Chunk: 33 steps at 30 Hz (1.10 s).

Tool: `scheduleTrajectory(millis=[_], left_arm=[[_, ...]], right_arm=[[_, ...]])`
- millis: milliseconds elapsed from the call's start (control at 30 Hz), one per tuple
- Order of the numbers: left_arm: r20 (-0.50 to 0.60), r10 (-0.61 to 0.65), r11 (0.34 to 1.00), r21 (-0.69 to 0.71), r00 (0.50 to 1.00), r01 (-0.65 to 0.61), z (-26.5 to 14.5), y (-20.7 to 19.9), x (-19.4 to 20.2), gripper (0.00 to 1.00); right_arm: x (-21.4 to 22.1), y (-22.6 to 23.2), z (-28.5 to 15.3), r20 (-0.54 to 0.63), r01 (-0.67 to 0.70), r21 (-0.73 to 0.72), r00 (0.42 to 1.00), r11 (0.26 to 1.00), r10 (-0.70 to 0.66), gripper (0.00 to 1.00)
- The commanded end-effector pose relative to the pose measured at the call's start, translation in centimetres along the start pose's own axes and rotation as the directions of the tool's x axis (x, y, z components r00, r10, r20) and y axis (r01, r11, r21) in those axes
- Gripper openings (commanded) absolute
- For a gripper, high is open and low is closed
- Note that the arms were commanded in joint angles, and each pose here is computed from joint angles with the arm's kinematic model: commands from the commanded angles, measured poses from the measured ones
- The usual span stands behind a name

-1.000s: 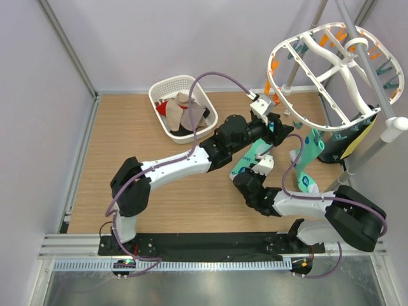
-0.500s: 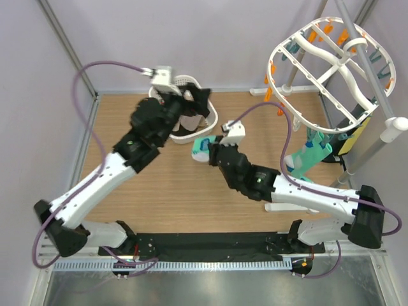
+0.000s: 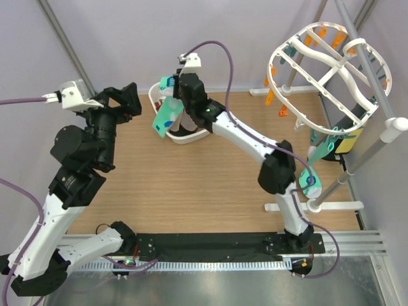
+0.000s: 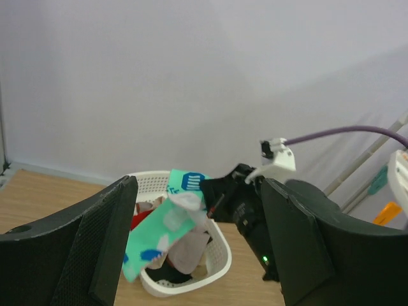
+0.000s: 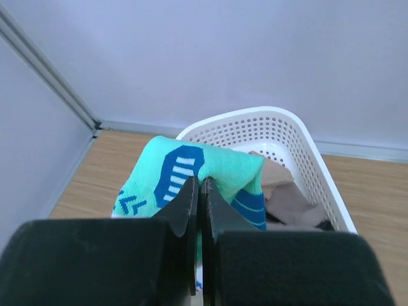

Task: Remove the socks clipped to the hanger
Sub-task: Place the sock in the bin.

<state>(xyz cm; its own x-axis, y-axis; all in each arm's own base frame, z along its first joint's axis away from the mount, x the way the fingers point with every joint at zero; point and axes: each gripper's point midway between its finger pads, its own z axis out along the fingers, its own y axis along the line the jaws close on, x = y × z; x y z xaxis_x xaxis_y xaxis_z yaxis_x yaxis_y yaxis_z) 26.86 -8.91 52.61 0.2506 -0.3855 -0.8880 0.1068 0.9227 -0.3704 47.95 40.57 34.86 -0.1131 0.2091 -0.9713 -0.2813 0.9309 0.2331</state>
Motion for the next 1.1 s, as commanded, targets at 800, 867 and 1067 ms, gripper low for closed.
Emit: scheduleTrajectory(millis=[800,867,1067], left_arm=[[-0.111,0.076,0.996,-0.030,0.991,-0.080,1.4,0.4,6.6,0.80],[-0.115,0.075,0.996,-0.031,0.991,-0.079,1.5,0.4,6.9,0.80],[-0.121,0.075,0.996,-0.037,0.990,-0.080,1.9,0.3,7.7,0.80]], right_arm=[[4.4,-12.1,9.6,0.011,0.303,0.378,0.943,0.875,-0.332,0.01],[2.9,-10.0,9.4,0.061,0.287,0.274,0.947,0.918,-0.314,0.01],[8.9,-5.0,8.1,-0.034,0.187,0.039,0.982,0.982,-0.186,0.01]])
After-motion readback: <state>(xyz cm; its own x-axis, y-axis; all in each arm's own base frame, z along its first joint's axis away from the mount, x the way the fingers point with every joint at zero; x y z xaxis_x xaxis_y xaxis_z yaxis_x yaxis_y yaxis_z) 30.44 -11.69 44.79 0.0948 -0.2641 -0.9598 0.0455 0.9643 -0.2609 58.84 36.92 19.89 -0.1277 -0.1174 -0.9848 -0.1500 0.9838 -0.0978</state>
